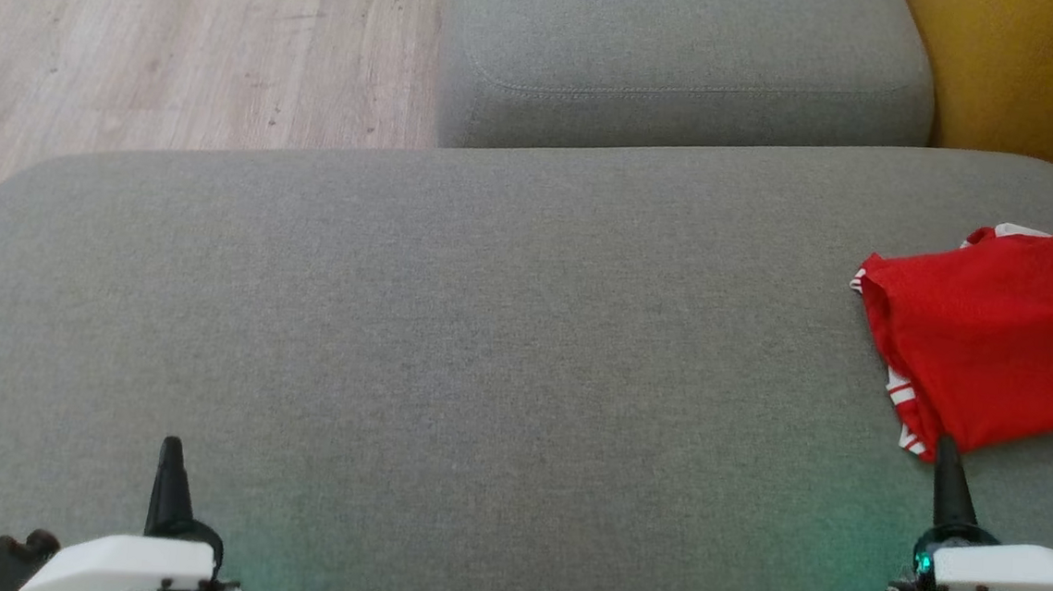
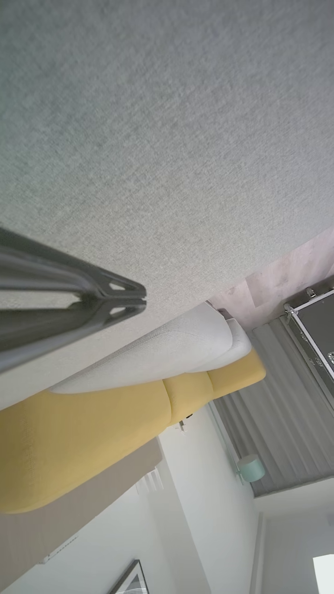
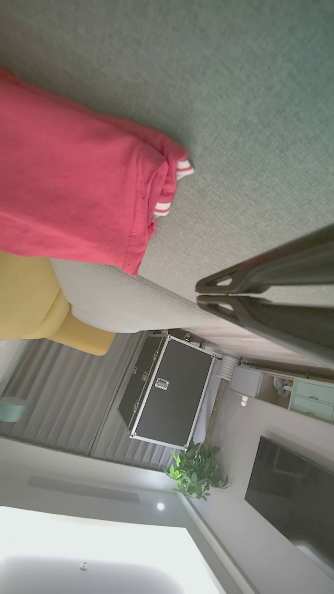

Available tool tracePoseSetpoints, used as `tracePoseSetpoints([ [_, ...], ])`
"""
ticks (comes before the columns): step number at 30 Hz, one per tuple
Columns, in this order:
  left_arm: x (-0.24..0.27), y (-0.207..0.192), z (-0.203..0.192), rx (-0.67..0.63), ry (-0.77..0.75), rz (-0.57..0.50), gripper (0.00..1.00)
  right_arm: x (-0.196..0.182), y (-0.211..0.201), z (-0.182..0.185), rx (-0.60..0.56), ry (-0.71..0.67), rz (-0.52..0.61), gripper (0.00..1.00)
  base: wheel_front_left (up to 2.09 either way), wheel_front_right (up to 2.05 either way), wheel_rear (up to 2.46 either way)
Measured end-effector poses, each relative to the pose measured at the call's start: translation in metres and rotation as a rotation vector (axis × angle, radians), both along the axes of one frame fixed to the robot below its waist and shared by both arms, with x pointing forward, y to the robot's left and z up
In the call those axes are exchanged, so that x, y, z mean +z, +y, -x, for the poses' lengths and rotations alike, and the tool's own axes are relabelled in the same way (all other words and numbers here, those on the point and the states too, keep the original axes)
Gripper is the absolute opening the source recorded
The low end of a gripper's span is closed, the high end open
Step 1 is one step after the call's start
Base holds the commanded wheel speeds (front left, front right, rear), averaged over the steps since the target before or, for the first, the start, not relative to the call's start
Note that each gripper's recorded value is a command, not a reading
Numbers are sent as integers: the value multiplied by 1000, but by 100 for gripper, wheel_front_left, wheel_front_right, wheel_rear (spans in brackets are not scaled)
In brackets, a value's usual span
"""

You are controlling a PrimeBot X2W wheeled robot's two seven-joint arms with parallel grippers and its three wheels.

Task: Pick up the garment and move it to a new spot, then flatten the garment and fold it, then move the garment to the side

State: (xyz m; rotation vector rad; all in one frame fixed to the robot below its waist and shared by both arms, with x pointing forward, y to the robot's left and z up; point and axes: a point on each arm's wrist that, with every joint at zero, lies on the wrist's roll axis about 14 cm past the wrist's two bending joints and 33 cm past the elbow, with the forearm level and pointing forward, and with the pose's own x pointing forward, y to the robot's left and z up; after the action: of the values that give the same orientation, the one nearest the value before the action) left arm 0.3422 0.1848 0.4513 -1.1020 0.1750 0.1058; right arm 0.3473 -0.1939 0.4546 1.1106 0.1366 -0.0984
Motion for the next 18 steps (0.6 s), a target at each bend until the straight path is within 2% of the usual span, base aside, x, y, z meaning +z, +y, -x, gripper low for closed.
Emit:
tracePoseSetpoints([
  [18,10,2,-15,22,-32,213,0,10,-6,-12,-37,-28,-208,0,0,0,0],
])
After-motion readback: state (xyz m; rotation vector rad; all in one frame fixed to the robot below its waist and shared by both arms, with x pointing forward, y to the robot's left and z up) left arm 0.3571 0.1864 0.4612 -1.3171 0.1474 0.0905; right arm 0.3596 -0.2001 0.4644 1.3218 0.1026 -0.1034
